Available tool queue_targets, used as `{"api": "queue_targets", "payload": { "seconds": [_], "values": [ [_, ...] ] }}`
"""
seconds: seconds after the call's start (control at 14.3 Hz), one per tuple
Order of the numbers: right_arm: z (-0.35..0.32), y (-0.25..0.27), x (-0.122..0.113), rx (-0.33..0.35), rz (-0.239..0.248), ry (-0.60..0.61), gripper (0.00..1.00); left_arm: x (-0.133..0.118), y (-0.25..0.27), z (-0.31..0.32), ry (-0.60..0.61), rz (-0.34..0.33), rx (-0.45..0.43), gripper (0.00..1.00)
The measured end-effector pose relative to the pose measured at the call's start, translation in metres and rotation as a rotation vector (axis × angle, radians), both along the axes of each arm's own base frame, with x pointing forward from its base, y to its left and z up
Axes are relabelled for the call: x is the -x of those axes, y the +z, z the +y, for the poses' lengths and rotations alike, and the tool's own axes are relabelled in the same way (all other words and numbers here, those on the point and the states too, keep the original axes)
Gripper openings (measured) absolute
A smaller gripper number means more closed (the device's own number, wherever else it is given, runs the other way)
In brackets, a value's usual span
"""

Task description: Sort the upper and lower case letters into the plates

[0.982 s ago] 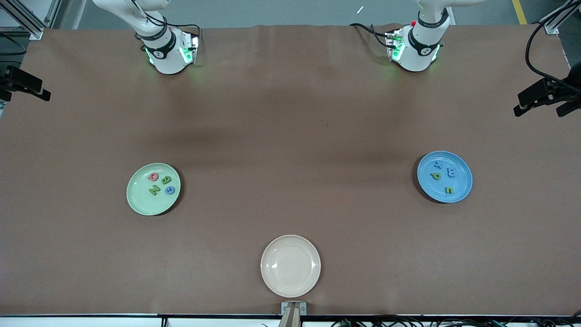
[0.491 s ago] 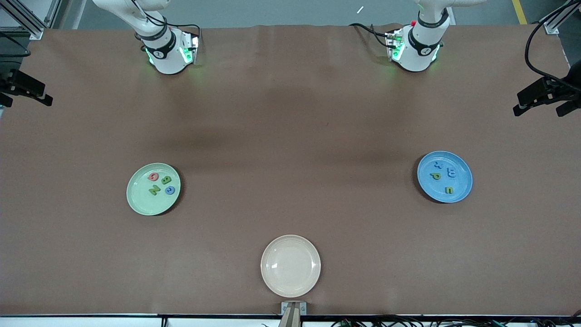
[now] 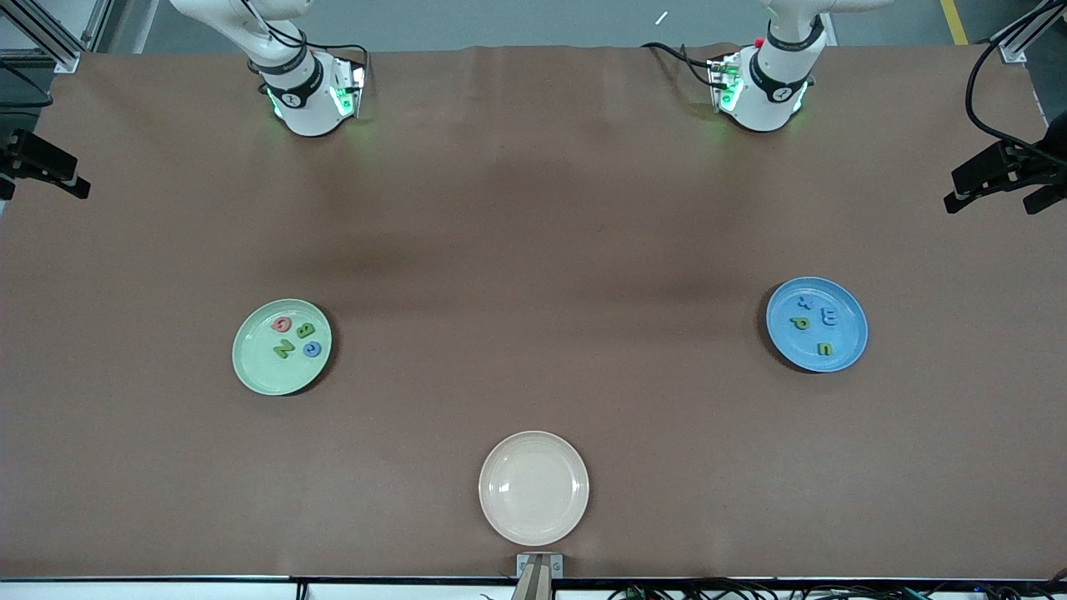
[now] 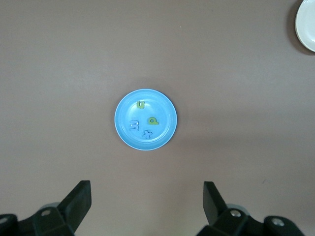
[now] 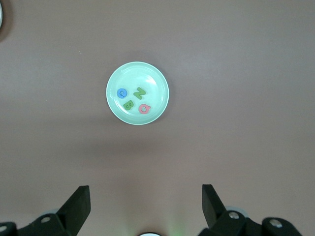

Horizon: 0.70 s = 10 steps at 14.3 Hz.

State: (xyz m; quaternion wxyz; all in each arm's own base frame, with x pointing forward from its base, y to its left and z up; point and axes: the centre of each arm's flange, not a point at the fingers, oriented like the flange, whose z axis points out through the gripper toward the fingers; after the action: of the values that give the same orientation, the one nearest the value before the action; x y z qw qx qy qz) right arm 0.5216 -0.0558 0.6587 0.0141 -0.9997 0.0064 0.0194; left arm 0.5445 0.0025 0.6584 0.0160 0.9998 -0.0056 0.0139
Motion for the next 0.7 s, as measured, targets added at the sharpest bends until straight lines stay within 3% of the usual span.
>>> {"api": "queue_targets", "payload": {
  "seconds": [0.7],
  "values": [
    [-0.0013, -0.0058, 0.0108, 0.01, 0.011, 0.008, 1.0, 0.0, 0.0, 0.0, 0.0, 0.0, 0.0, 1.0]
  ]
}}
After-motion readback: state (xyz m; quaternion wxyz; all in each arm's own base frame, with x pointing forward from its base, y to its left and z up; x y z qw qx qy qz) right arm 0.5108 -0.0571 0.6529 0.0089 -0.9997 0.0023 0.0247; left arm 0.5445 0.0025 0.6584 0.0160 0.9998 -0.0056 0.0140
